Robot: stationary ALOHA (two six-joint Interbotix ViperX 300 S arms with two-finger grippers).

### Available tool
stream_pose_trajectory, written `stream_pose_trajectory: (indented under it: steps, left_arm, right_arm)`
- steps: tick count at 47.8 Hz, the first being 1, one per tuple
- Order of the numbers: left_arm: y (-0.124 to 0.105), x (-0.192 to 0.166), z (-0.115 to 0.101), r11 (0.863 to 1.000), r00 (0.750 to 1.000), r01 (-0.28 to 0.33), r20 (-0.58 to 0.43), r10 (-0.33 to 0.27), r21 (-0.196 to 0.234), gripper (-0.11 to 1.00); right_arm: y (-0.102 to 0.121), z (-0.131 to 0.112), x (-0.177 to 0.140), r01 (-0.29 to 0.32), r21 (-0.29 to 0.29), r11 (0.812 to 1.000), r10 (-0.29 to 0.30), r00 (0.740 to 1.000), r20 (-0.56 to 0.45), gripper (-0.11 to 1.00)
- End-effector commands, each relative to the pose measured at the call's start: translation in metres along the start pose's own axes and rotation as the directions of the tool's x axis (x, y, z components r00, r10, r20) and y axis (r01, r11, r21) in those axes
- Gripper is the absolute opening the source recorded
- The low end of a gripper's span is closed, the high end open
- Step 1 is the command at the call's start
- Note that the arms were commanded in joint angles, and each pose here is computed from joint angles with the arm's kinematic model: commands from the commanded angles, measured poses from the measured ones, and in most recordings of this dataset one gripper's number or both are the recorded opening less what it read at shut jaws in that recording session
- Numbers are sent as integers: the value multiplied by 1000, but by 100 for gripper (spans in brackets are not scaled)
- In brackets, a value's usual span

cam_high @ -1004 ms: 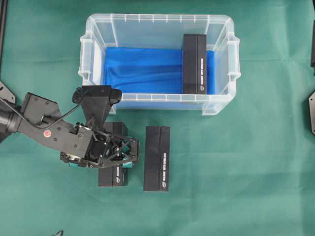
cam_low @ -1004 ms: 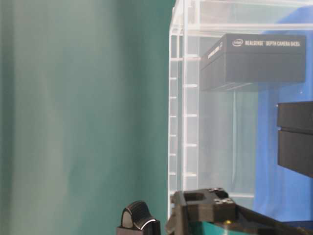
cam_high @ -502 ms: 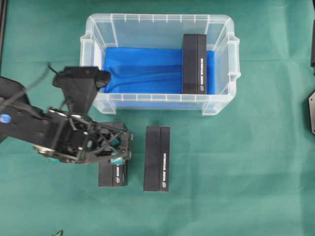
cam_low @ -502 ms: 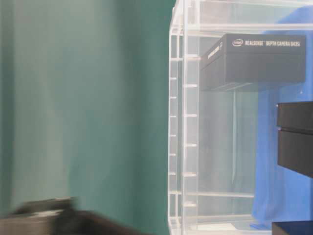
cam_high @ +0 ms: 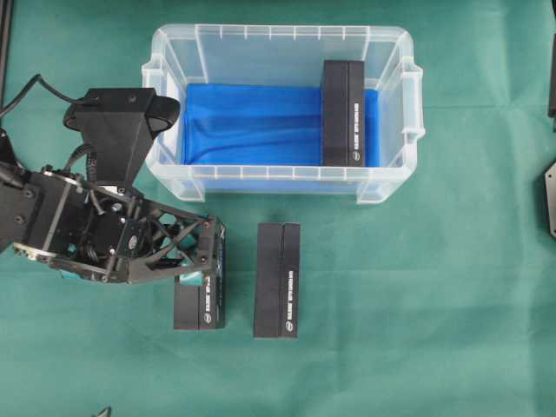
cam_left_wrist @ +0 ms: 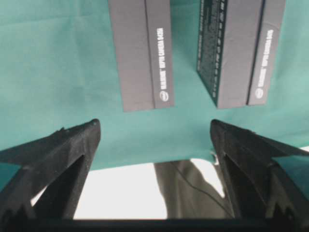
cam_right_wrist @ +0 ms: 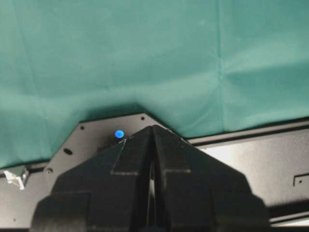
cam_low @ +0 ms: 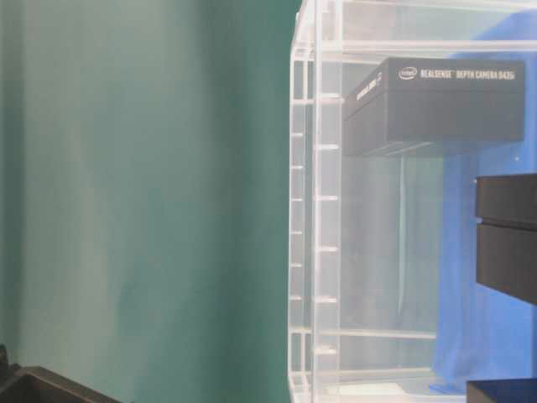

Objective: Take the box out of the case with the left arm.
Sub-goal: 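Withdraw the open left gripper to the left side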

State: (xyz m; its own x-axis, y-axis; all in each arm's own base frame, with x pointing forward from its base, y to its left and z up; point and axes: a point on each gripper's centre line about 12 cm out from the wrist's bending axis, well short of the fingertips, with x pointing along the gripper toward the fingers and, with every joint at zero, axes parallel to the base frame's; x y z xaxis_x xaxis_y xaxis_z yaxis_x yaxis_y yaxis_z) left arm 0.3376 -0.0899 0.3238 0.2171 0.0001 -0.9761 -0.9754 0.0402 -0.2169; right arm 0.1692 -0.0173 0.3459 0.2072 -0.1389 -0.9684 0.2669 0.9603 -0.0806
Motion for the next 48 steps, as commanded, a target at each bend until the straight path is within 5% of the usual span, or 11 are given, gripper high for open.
stream_pose_trajectory:
  steps: [1, 21, 30, 48]
  left_arm:
    - [6, -13, -1, 1000, 1000, 29, -5, -29, 9, 96]
    - [73, -15, -3, 998, 1000, 1, -18, 0, 61, 96]
    - [108, -16, 7, 999, 1000, -16, -14, 17, 30, 96]
    - [113, -18, 21, 1000, 1000, -13, 3, 13, -12, 96]
  right_arm:
    - [-1, 2, -3, -1, 3, 1000, 1, 1000, 17, 0]
    - [-1, 2, -3, -2, 5, 1000, 2, 1000, 17, 0]
    - [-1, 1, -3, -2, 11, 1000, 2, 1000, 15, 0]
    - [0, 2, -4, -9, 16, 1000, 8, 1000, 17, 0]
